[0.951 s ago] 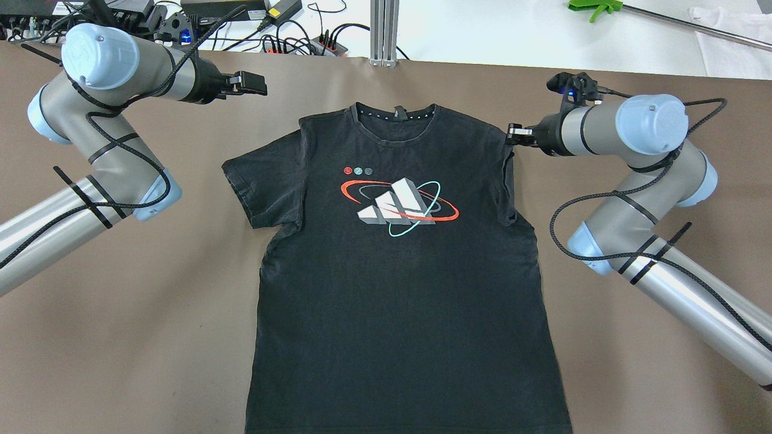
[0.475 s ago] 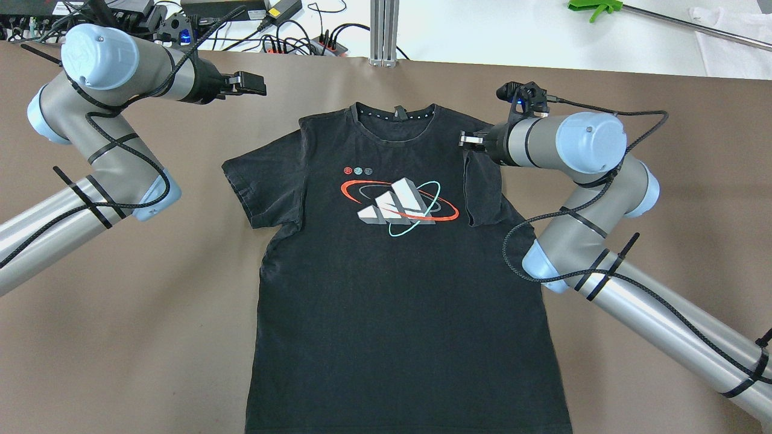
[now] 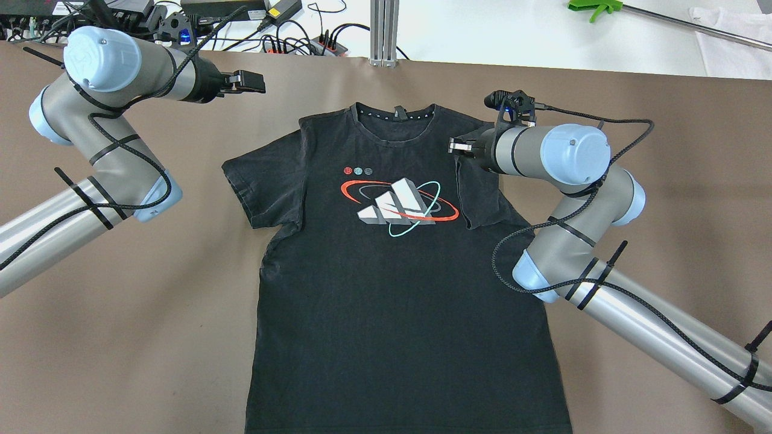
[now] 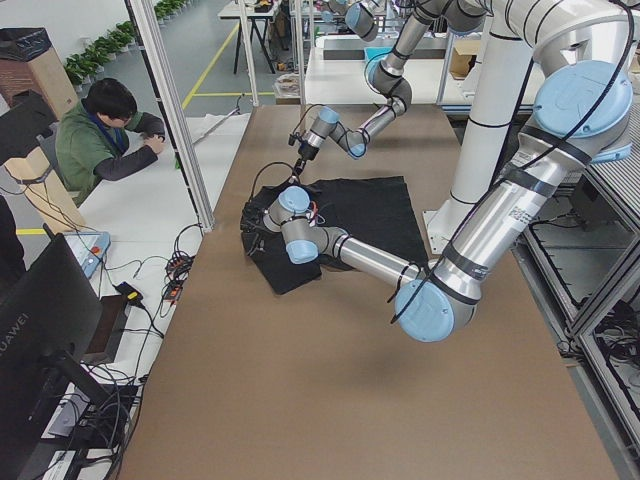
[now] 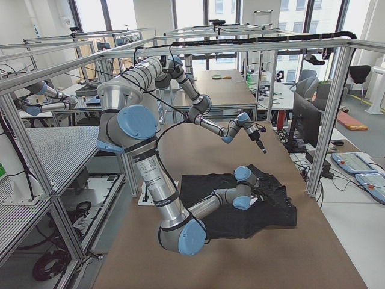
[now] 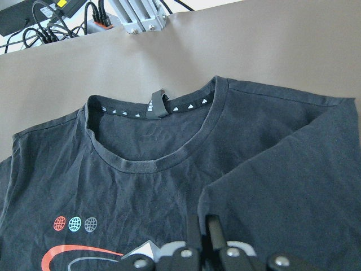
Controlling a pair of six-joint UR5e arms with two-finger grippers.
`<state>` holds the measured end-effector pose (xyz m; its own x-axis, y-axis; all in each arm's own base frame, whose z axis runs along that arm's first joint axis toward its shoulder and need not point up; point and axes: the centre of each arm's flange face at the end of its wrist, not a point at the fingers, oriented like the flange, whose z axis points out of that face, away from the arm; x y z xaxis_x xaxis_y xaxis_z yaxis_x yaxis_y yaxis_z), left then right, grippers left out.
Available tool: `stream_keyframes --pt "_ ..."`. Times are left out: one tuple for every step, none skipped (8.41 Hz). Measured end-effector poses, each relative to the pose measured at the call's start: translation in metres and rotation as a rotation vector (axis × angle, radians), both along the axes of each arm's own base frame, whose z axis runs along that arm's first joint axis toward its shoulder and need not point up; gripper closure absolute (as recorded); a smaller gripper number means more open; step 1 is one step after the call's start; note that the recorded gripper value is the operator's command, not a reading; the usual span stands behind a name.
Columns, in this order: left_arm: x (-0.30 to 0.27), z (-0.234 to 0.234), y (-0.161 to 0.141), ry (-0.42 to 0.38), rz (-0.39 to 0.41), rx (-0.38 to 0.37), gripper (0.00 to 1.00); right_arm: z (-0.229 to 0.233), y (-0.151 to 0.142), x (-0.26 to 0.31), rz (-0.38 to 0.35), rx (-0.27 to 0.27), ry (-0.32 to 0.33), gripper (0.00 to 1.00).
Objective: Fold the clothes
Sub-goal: 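Fold the sleeve nearest the right gripper inward while the left gripper approaches the other sleeve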
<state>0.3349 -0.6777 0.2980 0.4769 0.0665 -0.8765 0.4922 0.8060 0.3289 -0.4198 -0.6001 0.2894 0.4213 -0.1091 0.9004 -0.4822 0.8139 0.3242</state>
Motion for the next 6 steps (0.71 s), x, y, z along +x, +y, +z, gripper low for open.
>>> stream_keyframes --pt "0.000 0.000 0.000 0.000 0.000 0.000 0.00 0.000 -0.001 0.000 0.014 -0.008 -0.006 0.06" --pt "0.001 -0.001 0.000 0.000 0.001 0.000 0.00 -0.004 -0.002 0.000 0.034 -0.035 -0.032 0.06" --pt "0.001 -0.001 0.000 0.000 0.001 0.001 0.00 -0.008 -0.003 0.000 0.052 -0.056 -0.055 0.06" --pt "0.001 -0.001 0.000 0.000 0.002 0.002 0.00 -0.011 -0.004 0.000 0.063 -0.068 -0.069 0.06" --pt "0.002 -0.001 0.001 -0.002 0.005 0.005 0.00 -0.012 -0.004 0.000 0.065 -0.074 -0.076 0.06" --pt "0.008 -0.001 0.004 -0.007 0.016 0.010 0.00 -0.011 -0.003 0.000 0.062 -0.078 -0.078 0.06"
